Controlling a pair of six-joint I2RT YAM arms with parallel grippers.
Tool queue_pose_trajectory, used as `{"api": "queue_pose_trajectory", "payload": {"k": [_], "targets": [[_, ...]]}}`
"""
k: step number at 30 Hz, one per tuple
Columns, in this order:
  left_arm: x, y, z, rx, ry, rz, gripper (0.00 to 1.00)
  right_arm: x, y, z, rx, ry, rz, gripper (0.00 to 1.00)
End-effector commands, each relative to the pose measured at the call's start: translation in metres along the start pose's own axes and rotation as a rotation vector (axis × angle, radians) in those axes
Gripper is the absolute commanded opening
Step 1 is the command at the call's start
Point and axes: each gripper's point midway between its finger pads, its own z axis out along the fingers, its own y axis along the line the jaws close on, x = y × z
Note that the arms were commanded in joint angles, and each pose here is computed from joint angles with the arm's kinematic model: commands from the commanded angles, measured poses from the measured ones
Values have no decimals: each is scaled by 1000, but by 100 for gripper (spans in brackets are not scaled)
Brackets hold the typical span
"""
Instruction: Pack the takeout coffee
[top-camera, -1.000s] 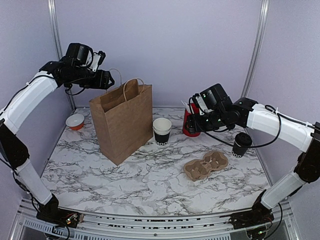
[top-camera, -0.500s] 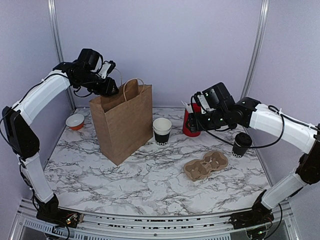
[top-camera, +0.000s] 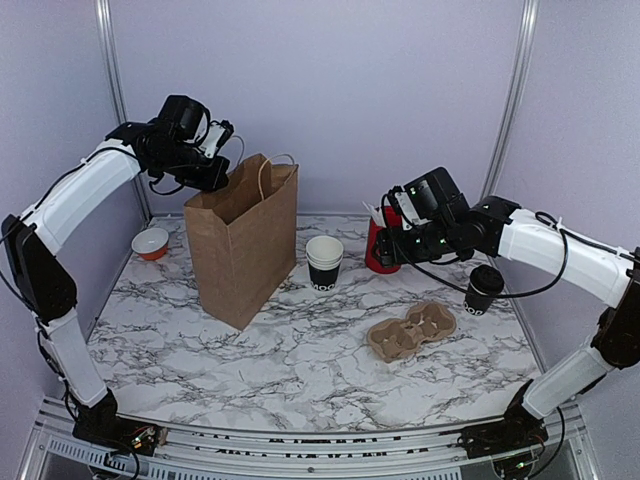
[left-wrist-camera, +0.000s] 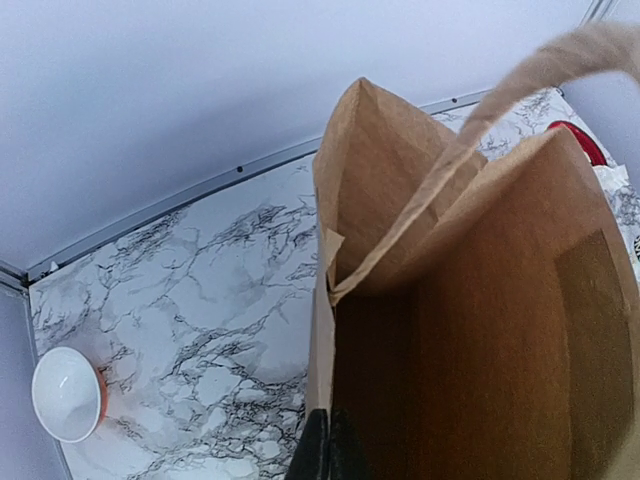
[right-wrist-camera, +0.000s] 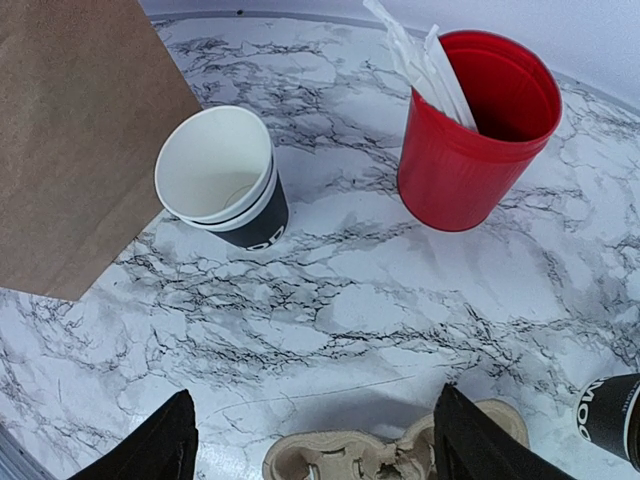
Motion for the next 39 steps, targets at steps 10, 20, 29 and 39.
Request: {"api": "queue_pose_trajectory", "payload": {"k": [10, 20, 29, 39], "targets": [[7, -59, -87, -221, -73, 410, 0, -5, 3, -6, -8, -19, -6, 79], [71, -83, -72, -120, 33, 392, 0, 21, -8, 0, 29, 48, -9, 79], [75, -116, -95, 43, -98, 327, 0, 46, -23, 0, 77, 98, -5, 79], [54, -82, -129, -153, -202, 392, 0, 52, -29, 0, 93, 101, -4, 79]]}}
